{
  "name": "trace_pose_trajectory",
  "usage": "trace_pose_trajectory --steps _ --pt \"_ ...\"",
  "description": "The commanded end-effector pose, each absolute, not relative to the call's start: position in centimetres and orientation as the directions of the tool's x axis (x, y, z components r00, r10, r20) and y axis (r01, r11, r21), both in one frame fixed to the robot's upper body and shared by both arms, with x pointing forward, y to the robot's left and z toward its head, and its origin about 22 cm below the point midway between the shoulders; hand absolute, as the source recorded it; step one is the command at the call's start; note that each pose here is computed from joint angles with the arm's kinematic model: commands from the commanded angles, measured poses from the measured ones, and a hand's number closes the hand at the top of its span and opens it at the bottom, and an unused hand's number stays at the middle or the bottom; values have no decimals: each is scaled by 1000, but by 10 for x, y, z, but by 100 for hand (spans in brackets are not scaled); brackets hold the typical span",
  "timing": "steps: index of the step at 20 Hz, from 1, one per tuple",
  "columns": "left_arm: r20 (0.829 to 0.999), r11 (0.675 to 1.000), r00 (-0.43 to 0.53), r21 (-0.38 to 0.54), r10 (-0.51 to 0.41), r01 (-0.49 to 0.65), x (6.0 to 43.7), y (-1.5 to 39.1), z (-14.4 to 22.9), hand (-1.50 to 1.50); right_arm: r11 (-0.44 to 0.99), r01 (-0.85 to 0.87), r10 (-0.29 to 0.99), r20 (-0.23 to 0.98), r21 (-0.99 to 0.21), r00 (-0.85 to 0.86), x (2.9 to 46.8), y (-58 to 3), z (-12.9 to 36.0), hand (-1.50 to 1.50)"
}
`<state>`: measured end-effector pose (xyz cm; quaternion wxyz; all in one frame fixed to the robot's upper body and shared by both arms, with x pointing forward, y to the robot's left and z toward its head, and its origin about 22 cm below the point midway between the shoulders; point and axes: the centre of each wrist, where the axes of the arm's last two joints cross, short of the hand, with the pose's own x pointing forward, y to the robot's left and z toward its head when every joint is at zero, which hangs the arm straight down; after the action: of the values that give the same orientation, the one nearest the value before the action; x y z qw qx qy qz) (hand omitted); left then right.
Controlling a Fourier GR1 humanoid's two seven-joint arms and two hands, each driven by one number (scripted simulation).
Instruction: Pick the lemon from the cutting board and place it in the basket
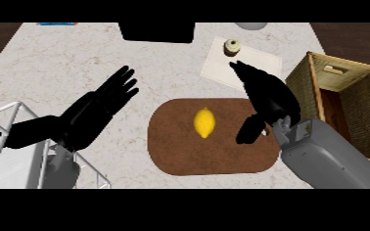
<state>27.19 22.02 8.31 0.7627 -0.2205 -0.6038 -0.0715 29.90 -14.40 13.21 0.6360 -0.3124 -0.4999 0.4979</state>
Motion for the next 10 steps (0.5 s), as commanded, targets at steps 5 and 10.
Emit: trace_pose_trajectory --steps 5,10 --pt "988 933 -68 151 -137 326 276 279 119 0 399 -282 914 402 -872 51 287 -120 148 -150" --pt "984 942 -117 163 -134 293 270 296 119 0 400 -277 915 398 -874 67 280 -117 135 -150"
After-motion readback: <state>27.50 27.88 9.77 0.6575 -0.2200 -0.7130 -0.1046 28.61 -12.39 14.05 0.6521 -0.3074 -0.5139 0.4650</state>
